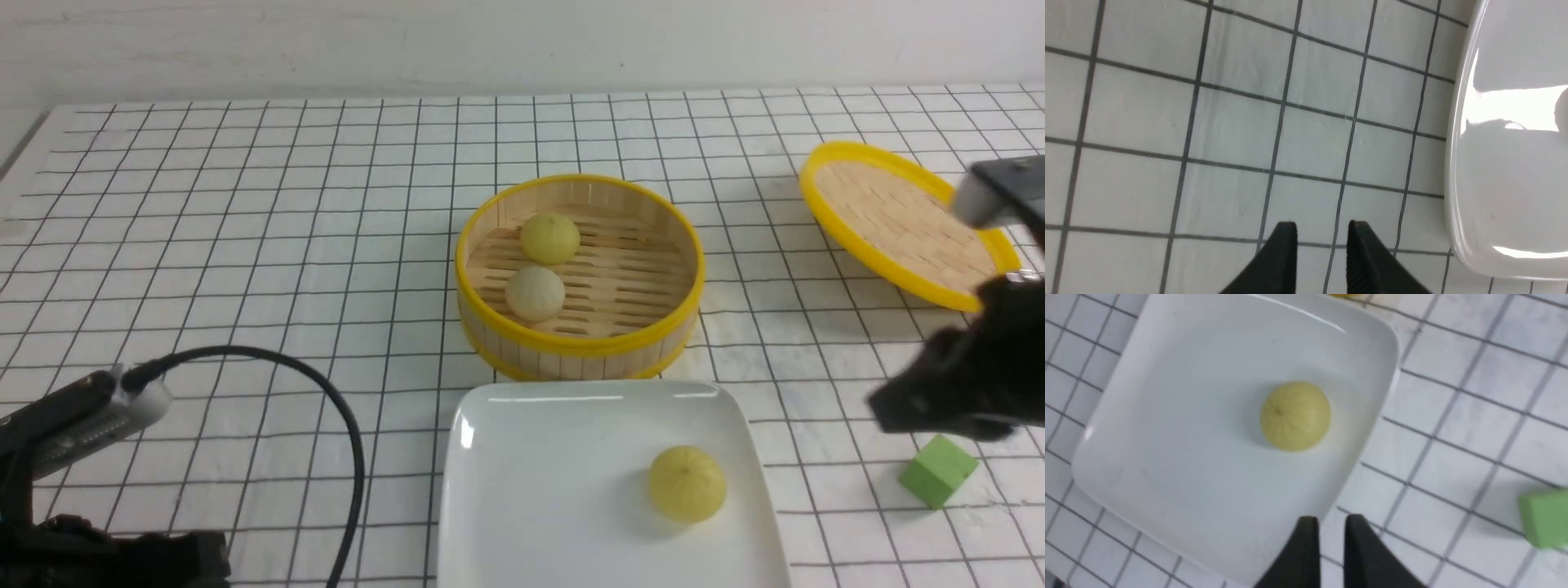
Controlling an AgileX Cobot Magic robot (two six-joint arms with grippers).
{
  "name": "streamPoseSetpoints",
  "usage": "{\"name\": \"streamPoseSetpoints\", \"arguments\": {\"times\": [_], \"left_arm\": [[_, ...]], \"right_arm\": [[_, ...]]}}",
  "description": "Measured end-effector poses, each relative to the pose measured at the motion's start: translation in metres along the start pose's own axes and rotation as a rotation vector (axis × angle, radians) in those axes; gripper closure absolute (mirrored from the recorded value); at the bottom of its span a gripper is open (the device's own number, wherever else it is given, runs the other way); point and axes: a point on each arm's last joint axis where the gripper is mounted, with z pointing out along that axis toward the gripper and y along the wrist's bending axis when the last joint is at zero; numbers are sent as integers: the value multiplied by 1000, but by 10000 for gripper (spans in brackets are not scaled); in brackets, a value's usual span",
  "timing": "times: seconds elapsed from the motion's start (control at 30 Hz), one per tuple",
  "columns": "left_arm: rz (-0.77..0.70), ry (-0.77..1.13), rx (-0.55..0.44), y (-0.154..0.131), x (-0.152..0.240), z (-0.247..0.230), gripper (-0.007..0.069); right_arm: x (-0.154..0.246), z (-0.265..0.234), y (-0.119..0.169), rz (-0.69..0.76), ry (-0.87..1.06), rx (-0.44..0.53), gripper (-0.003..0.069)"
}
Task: Put the steamed buns into the plate on the white-black tablecloth.
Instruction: 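Reach into the bamboo steamer and grasp a bun with the left gripper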
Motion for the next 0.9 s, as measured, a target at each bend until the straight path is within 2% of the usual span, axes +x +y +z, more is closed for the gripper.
{"name": "streamPoseSetpoints", "arguments": {"times": [0.07,0.2,0.3,0.33,0.53,0.63,0.67,0.7,0.77,0.8,0.83,0.9], "left_arm": [[1,-11,0,0,-1,0,446],[18,-40,4,-10,-22,-8,590],[34,-34,10,-18,-37,-12,618],[55,-19,20,-28,-57,-14,623],[147,49,102,-58,-106,-7,623],[273,94,156,-98,-131,10,623],[282,98,159,-102,-130,12,623],[345,114,169,-122,-135,22,622],[400,122,170,-140,-141,33,612],[444,123,163,-167,-145,50,587],[441,121,159,-167,-147,51,583],[474,118,121,-197,-154,77,521]], "right_arm": [[12,-12,-1,-9,-13,29,657],[61,-34,0,-27,-102,106,673],[78,-30,-1,-25,-152,121,673],[88,-26,-2,-24,-205,139,673],[101,-23,-4,-26,-317,166,670],[100,-26,-4,-28,-353,170,667],[100,-26,-4,-28,-353,170,667],[100,-26,-4,-27,-356,168,666],[100,-26,-4,-26,-358,168,664],[100,-26,-3,-25,-358,166,663],[100,-26,-3,-24,-359,165,662],[100,-26,-3,-19,-361,158,659]]}}
